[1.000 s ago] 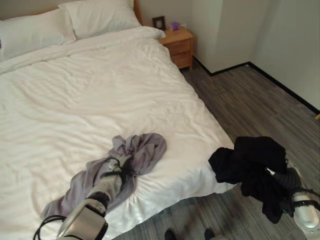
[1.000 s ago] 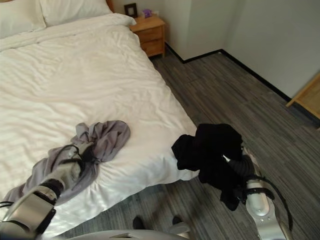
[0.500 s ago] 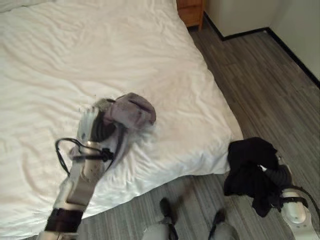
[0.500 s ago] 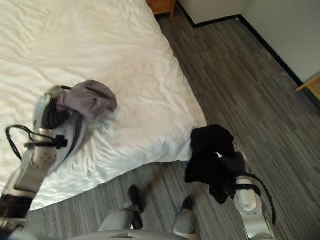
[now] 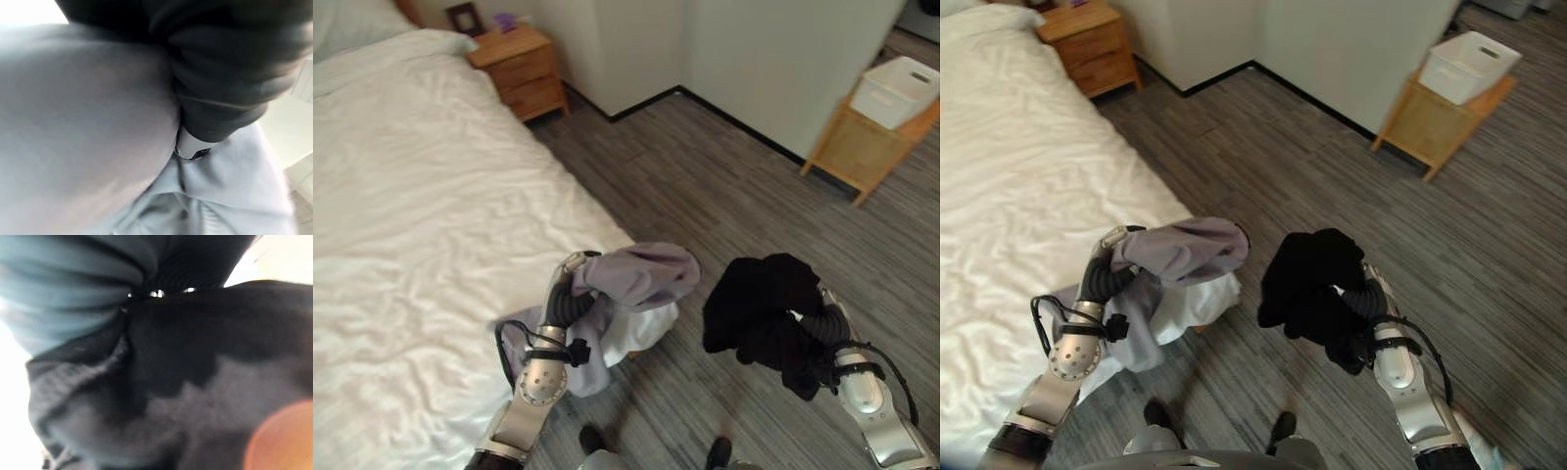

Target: Pick up bed clothes into laundry basket.

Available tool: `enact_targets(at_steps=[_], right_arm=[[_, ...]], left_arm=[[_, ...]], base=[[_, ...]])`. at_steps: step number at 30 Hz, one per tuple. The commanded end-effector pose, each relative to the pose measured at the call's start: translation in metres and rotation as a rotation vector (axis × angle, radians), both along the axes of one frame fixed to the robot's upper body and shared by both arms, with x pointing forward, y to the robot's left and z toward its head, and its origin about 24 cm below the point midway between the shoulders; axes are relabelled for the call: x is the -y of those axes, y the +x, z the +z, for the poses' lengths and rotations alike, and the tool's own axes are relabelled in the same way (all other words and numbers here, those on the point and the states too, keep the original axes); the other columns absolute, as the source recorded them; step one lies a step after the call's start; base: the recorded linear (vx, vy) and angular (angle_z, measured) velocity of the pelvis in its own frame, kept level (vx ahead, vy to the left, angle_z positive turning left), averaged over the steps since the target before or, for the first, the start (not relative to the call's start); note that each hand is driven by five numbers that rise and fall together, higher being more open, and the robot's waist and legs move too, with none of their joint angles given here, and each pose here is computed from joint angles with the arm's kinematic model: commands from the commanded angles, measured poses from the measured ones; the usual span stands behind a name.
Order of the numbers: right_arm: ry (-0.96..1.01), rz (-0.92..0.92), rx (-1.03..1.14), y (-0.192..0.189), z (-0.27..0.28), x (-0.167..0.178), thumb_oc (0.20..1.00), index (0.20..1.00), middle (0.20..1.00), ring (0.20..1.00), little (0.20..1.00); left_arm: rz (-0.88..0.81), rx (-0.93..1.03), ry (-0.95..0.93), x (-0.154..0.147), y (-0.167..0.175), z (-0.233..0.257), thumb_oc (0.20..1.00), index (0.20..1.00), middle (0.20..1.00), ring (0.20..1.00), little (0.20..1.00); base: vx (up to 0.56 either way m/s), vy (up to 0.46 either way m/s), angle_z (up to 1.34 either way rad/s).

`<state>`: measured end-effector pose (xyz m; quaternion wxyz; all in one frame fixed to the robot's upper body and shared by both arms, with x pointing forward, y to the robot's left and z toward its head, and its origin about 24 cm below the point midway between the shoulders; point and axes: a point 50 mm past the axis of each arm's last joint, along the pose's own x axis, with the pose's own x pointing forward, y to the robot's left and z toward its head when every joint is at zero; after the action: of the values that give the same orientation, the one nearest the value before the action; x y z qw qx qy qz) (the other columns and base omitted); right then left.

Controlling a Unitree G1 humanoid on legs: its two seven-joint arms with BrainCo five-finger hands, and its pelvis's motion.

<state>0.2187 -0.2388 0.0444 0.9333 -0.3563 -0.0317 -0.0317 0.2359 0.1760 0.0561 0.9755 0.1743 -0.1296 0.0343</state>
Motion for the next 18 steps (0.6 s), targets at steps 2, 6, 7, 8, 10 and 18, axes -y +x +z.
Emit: enact_targets(at_steps=[2,6,7,8,10,18], right_arm=[[-0.040,0.105,0.292,0.027,0.057,-0.019,0.200,0.200,0.200,0.200,0.200],[-0.113,0.124,0.304,0.031,0.062,-0.018,0.200,0.200,0.200,0.200,0.200],[-0.140,0.116,0.303,0.032,0.062,-0.016,0.200,0.200,0.200,0.200,0.200],[-0.162,0.107,0.315,0.034,0.066,-0.014,0.200,0.200,0.200,0.200,0.200],[-0.201,0.093,0.345,0.041,0.074,-0.013,0.200,0.200,0.200,0.200,0.200],[-0.261,0.060,0.336,0.055,0.070,-0.014,0.200,0.200,0.200,0.200,0.200]], left_arm=[[-0.086,0.204,-0.143,0.018,0.018,0.043,0.200,0.200,0.200,0.200,0.200],[-0.145,0.195,-0.152,0.032,0.019,0.043,0.200,0.200,0.200,0.200,0.200],[-0.162,0.185,-0.160,0.035,0.018,0.041,0.200,0.200,0.200,0.200,0.200],[-0.172,0.177,-0.164,0.038,0.018,0.041,0.200,0.200,0.200,0.200,0.200],[-0.199,0.174,-0.169,0.043,0.020,0.041,0.200,0.200,0.200,0.200,0.200],[-0.198,0.132,-0.121,0.042,0.022,0.035,0.200,0.200,0.200,0.200,0.200]], base=[[-0.10,-0.335,-1.47],[0.06,-0.324,-1.28],[0.08,-0.259,-1.37],[0.11,-0.243,-1.38],[0.18,-0.203,-1.07],[0.51,-0.149,-1.06]])
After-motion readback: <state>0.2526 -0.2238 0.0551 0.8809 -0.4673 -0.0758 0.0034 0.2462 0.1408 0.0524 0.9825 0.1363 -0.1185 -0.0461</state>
